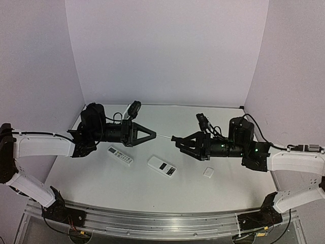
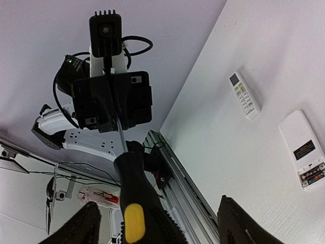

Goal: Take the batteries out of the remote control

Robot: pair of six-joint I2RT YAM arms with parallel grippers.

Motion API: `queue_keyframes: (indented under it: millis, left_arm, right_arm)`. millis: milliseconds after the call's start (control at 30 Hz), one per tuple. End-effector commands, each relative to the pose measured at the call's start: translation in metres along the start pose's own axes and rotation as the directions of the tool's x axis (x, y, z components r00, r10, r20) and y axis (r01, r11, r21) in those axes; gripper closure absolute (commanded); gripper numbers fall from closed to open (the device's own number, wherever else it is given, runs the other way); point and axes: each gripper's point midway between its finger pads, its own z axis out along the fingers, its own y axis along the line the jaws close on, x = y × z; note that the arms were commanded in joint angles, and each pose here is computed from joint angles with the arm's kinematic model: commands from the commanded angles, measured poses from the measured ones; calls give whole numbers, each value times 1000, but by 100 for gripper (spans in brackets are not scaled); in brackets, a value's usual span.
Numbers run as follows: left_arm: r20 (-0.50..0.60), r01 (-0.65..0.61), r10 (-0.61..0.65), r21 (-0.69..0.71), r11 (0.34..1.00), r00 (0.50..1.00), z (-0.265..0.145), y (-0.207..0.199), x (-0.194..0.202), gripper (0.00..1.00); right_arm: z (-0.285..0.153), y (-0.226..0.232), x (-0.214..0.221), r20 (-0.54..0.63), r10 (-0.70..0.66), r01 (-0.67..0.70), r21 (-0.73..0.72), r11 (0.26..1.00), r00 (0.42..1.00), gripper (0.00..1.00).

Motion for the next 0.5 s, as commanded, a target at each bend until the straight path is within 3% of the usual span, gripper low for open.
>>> queue_keyframes:
  millis: [0,100,367,467]
  left_arm:
    - [50,-46,45,35,998,998,-6,-19,-9,100]
    - [52,-45,44,28,999,998,-7,-17,-8,100]
    - [61,-39,37,17,999,997,-10,-15,-5,100]
    - [65,-38,37,12,999,997,-10,-13,-6,100]
  right_arm:
    - [6,35,-15,21,11,-7,-149,989,1000,33]
    - [6,43,-16,14,16,-13,-185,983,1000,40]
    - [2,41,-21,56,41,-30,-187,982,998,41]
    - [3,44,-21,54,39,-28,-201,979,998,46]
